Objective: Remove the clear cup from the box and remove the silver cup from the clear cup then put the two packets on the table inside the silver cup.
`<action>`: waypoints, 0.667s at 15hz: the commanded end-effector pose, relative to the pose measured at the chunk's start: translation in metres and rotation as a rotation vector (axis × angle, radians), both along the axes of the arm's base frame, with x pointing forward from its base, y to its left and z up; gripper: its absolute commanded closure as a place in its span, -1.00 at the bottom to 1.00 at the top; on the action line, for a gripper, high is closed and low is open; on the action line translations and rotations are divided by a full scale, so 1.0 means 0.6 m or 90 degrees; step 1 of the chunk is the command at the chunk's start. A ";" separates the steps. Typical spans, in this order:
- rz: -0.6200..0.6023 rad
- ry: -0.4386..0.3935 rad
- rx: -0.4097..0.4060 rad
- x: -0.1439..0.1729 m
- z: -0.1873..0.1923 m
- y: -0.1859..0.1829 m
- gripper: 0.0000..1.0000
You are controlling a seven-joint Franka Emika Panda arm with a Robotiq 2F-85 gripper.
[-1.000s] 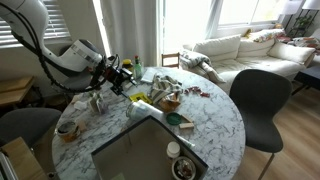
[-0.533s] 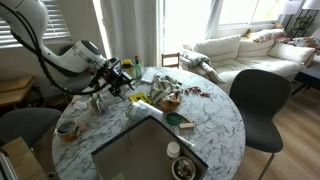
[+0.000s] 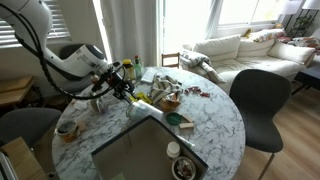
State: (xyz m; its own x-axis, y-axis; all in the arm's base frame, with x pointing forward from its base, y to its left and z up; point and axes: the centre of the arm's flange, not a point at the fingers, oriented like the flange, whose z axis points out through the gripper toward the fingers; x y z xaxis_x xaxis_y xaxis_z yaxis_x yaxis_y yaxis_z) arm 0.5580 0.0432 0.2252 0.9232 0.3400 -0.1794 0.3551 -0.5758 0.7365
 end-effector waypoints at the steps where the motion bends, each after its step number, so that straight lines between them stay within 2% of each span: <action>1: -0.003 -0.001 0.029 -0.011 -0.019 -0.010 0.61; 4: -0.009 0.005 0.042 -0.011 -0.022 -0.014 1.00; 8: -0.026 0.000 0.054 -0.008 -0.004 -0.021 0.98; 10: -0.037 -0.005 0.055 -0.007 0.023 -0.023 0.98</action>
State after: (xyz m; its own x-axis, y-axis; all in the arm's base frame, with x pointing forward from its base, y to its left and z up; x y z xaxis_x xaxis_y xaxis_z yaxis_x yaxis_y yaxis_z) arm 0.5599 0.0341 0.2253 0.9349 0.3197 -0.1542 0.3289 -0.6171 0.7149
